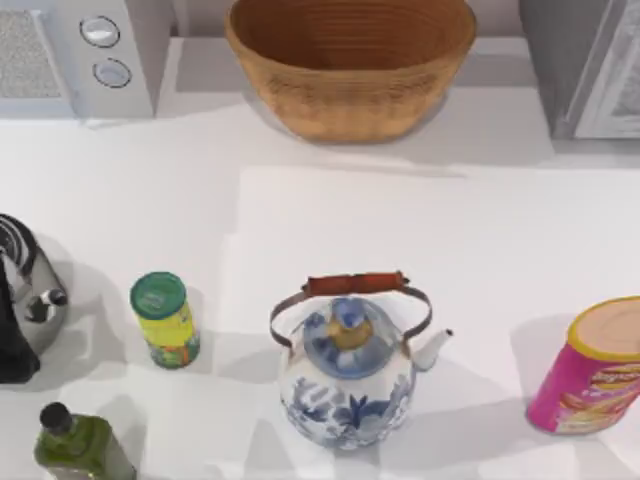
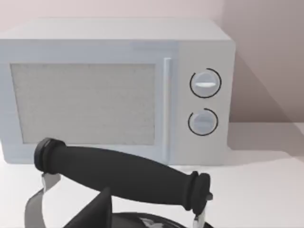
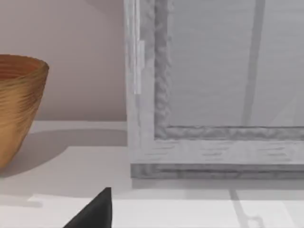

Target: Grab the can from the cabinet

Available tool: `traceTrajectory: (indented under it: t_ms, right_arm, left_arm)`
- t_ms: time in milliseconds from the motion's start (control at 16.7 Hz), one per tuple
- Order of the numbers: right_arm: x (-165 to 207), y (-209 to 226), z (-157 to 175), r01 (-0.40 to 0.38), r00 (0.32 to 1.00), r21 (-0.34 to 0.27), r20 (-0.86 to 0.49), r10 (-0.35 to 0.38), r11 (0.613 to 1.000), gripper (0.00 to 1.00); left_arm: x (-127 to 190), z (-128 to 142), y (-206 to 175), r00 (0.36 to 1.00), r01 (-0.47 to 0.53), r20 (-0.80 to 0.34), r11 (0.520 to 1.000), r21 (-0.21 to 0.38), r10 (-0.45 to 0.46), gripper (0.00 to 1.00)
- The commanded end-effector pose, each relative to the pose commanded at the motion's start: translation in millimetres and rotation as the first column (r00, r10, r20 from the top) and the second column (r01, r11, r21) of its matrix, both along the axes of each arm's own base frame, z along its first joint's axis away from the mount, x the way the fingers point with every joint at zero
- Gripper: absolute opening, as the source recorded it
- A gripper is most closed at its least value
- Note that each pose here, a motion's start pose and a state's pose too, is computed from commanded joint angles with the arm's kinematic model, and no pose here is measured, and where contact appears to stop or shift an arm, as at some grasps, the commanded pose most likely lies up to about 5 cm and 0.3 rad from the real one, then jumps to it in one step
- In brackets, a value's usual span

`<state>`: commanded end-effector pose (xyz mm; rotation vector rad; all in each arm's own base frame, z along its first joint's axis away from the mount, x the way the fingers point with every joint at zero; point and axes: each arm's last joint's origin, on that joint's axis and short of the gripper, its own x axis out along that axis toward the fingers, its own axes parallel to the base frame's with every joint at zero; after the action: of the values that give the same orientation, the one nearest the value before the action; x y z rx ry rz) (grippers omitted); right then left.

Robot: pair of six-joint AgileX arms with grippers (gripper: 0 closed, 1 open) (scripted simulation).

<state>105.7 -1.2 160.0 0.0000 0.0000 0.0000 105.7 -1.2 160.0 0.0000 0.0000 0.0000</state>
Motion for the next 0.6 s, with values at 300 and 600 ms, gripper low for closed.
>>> traceTrajectory:
  t_ms: [300, 600]
  right_arm:
    - [0.0, 0.5, 15.7, 0.003, 1.0, 0.0, -0.008, -0.003, 1.0, 1.0]
    - [6.8, 3.8, 93.0, 0.006, 1.0, 0.001, -0.02, -0.006, 1.0, 1.0]
  left_arm:
    - [0.0, 0.0, 0.0, 1.0, 0.0, 0.0, 1.0, 0.0, 0.0, 1.0]
    - [0.0, 0.0, 0.0, 1.0, 0.0, 0.0, 1.0, 0.0, 0.0, 1.0]
